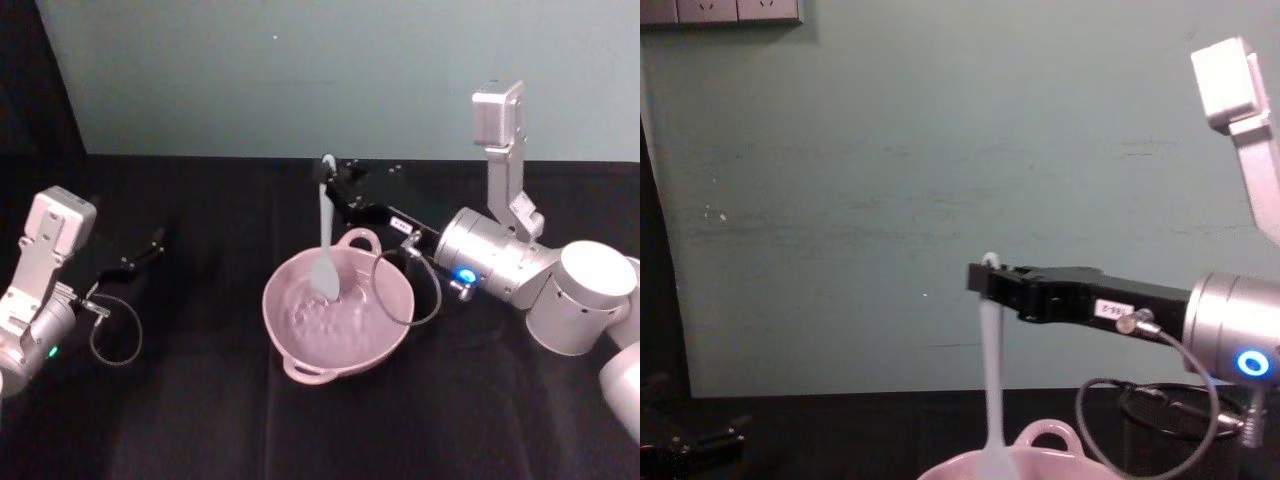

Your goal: Use the one hand to pick up the spoon and stir the clear water in the bowl.

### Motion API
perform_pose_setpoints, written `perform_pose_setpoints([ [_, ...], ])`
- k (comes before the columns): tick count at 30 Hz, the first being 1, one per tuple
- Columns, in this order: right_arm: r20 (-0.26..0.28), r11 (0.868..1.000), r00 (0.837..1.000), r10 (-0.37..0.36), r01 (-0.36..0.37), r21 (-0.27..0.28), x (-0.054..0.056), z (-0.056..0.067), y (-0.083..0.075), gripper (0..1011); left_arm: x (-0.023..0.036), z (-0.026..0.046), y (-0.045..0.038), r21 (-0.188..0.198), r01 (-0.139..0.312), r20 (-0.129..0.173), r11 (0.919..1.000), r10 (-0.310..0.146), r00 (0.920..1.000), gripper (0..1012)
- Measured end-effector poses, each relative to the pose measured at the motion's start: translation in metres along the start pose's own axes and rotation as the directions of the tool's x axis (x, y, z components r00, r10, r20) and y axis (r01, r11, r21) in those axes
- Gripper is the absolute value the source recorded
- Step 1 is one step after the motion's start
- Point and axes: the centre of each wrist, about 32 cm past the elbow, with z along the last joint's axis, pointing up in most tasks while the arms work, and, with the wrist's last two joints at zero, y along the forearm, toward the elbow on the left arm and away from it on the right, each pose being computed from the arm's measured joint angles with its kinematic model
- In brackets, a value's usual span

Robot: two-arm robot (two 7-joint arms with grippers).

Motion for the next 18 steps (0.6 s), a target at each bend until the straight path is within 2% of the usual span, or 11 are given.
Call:
perform_pose_setpoints([
  [9, 0.028, 0.996, 0.995, -0.093, 0.093, 0.010, 0.016, 0.009, -0.024, 110, 0.0000, 0.0000, 0.0000, 0.000, 0.000, 0.000, 1.0000, 0.000, 1.0000, 1011],
  [14, 0.043, 0.995, 0.994, -0.098, 0.099, -0.004, 0.016, 0.014, -0.035, 110, 0.0000, 0.0000, 0.0000, 0.000, 0.000, 0.000, 1.0000, 0.000, 1.0000, 1011],
  [18, 0.070, 0.996, 0.995, -0.077, 0.080, -0.038, 0.011, 0.019, -0.040, 110, 0.0000, 0.0000, 0.0000, 0.000, 0.000, 0.000, 1.0000, 0.000, 1.0000, 1011],
])
